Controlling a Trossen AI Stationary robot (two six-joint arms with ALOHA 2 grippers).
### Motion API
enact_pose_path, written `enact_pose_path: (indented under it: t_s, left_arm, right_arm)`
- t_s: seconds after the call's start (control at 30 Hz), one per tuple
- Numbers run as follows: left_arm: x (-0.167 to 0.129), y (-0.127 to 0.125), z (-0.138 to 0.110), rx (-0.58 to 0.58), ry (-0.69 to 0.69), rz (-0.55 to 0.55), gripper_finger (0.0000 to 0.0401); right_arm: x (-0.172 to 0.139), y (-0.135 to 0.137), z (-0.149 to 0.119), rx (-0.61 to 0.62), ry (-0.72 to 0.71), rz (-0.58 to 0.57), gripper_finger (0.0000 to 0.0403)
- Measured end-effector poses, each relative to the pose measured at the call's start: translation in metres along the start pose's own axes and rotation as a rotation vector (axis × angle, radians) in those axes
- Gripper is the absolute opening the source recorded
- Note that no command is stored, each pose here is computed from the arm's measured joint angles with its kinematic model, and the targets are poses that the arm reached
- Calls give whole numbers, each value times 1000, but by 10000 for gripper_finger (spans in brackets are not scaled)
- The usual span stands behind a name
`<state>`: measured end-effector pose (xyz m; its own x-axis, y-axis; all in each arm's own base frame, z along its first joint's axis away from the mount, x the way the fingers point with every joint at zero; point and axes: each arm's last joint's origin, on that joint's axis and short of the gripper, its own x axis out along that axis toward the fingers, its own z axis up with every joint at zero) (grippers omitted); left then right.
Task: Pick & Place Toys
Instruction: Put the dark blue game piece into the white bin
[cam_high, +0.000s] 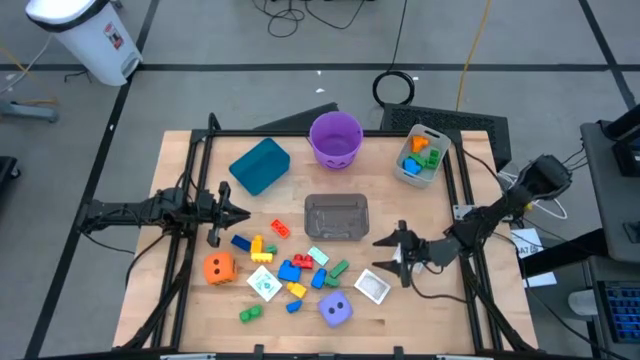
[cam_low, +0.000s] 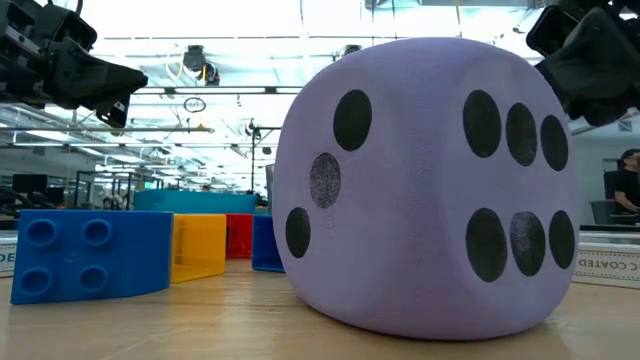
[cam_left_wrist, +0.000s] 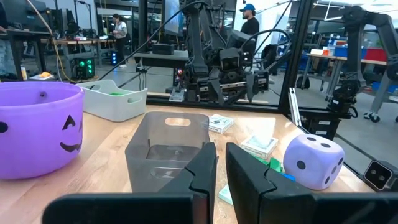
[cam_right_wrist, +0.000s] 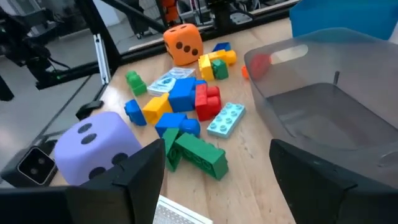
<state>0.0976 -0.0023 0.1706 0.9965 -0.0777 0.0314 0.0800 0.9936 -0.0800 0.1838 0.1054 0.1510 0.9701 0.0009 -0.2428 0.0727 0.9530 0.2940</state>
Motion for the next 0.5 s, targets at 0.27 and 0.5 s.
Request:
enact_pose_path:
  t_s: [0.27,0.5]
  left_arm:
    - [0,0,0,0,0,0,42]
    - [0,0,0,-29,-2,-1,42]
  right_arm:
    - [-13,7,15,-99,-68,61,249]
    - [-54,4,50,-248,-183,127,232]
